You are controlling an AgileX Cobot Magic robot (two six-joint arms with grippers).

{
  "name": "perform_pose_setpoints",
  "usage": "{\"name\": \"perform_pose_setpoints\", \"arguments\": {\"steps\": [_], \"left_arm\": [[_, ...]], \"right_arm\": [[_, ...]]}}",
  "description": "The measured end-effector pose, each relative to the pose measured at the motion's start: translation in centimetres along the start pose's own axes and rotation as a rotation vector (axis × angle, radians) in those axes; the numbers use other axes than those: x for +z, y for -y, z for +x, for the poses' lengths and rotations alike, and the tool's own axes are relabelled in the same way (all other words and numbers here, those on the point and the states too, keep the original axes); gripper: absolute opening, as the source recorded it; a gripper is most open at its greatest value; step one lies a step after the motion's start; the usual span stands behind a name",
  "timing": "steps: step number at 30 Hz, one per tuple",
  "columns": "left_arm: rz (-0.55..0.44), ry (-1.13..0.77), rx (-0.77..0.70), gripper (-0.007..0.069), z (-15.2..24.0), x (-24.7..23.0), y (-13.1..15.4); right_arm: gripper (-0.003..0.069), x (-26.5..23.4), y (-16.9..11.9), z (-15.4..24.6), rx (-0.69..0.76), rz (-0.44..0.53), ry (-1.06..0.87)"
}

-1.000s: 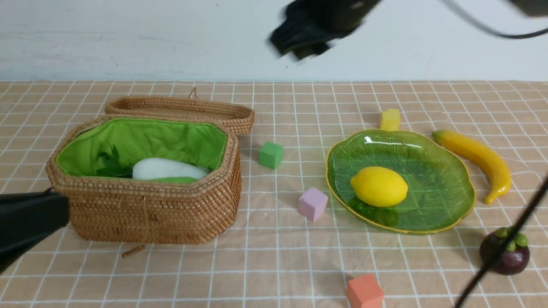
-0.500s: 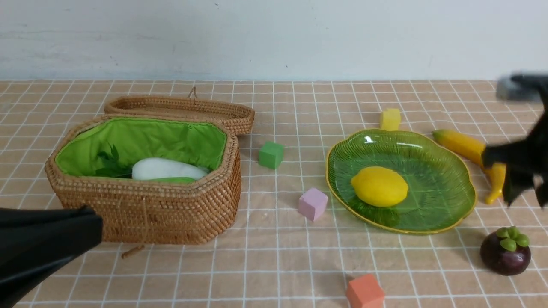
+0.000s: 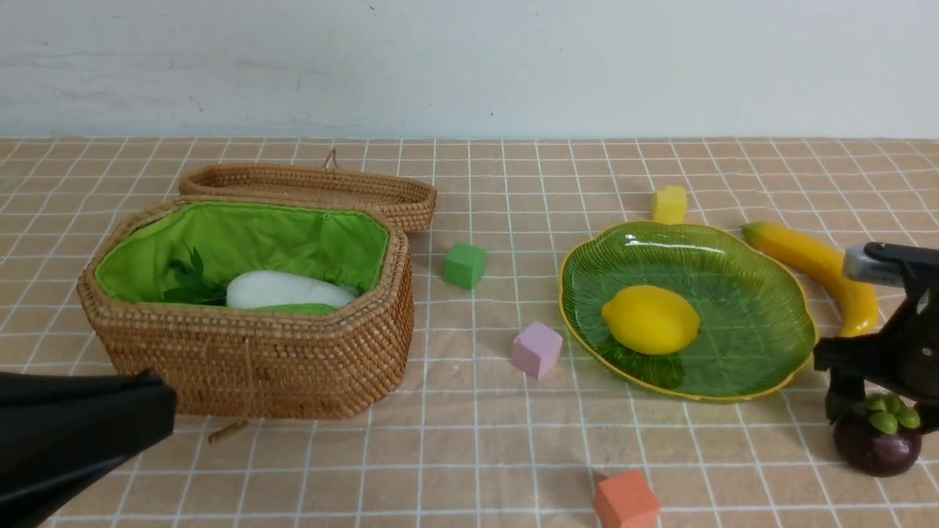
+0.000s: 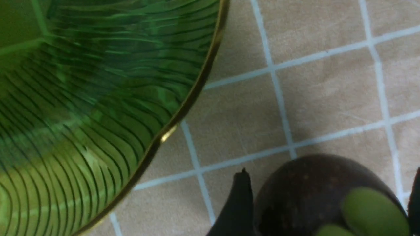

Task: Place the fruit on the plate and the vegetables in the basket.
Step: Use the right arm to grab a mangosteen and put it into the right plate, then use the right arm to grab a banana and put it into the right plate

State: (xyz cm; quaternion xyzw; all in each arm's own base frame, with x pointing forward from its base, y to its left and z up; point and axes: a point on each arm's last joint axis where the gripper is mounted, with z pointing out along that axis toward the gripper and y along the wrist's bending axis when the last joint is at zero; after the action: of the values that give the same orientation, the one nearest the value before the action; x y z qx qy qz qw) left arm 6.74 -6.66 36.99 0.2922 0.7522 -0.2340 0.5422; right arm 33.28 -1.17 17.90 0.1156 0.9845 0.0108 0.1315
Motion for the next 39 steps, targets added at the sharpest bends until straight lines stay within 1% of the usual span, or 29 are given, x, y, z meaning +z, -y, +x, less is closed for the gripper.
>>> {"name": "perform_pose_setpoints", "arguments": {"steps": [3,5,6,7,8,12,15,17,19,21,24,25,27,28,32,33,36,37,39], "left_arm": [[0.002,-0.003,-0.002,-0.0013,0.0,0.0,0.0],[0.001,-0.009,-0.002,-0.0013,0.1,0.0,0.0],[0.001,-0.010,-0.002,-0.0013,0.1,0.0,0.0],[0.001,-0.011,-0.002,-0.0013,0.1,0.0,0.0],[0.001,-0.011,-0.002,-0.0013,0.1,0.0,0.0],[0.002,-0.011,-0.003,-0.0013,0.1,0.0,0.0],[0.002,-0.006,-0.003,-0.0013,0.1,0.0,0.0],[0.003,0.006,-0.003,-0.0013,-0.1,0.0,0.0],[0.004,0.028,-0.003,-0.0013,-0.3,0.0,0.0],[0.005,0.049,-0.003,-0.0013,-0.4,0.0,0.0],[0.006,0.062,-0.004,-0.0013,-0.6,0.1,0.1],[0.007,0.059,-0.006,-0.0013,-0.6,0.3,0.1],[0.008,0.054,-0.007,-0.0013,-0.6,0.4,0.1],[0.008,0.053,-0.007,-0.0013,-0.6,0.5,0.1],[0.008,0.051,-0.007,-0.0013,-0.6,0.5,0.1],[0.008,0.051,-0.007,-0.0013,-0.6,0.5,0.1],[0.008,0.051,-0.007,-0.0013,-0.6,0.5,0.1],[0.008,0.050,-0.007,-0.0013,-0.6,0.5,0.1],[0.008,0.051,-0.007,-0.0013,-0.6,0.5,0.1]], "right_arm": [[0.0628,1.3,-0.2,-0.1,-0.005,-0.018,-0.015],[0.0588,2.1,-0.4,0.1,-0.025,-0.033,-0.043],[0.0584,2.1,-0.4,0.1,-0.025,-0.033,-0.045],[0.0559,2.1,-0.4,0.1,-0.042,-0.037,-0.050],[0.0549,2.1,-0.4,0.1,-0.048,-0.039,-0.054],[0.0549,1.7,-0.6,0.3,-0.037,-0.050,-0.103],[0.0549,-0.3,-0.9,0.0,-0.019,-0.076,-0.099],[0.0549,-2.1,-1.3,-0.8,0.009,-0.122,-0.040],[0.0549,-4.2,-2.2,-2.2,0.032,-0.209,0.069],[0.0549,-4.8,-2.8,-3.4,0.027,-0.266,0.148],[0.0549,-4.2,-3.4,-4.5,0.011,-0.317,0.199],[0.0549,-3.0,-3.7,-5.1,-0.019,-0.339,0.210],[0.0549,-1.4,-3.9,-5.5,-0.034,-0.353,0.200],[0.0553,-0.6,-4.1,-5.7,-0.045,-0.360,0.192],[0.0664,0.0,-4.3,-6.7,-0.079,-0.356,0.208],[0.0675,-0.4,-4.3,-7.0,-0.095,-0.350,0.219],[0.0678,-1.5,-4.2,-7.6,-0.138,-0.331,0.251],[0.0673,-2.6,-4.0,-8.0,-0.174,-0.304,0.272],[0.0666,-3.4,-3.6,-8.4,-0.186,-0.276,0.287]]}}
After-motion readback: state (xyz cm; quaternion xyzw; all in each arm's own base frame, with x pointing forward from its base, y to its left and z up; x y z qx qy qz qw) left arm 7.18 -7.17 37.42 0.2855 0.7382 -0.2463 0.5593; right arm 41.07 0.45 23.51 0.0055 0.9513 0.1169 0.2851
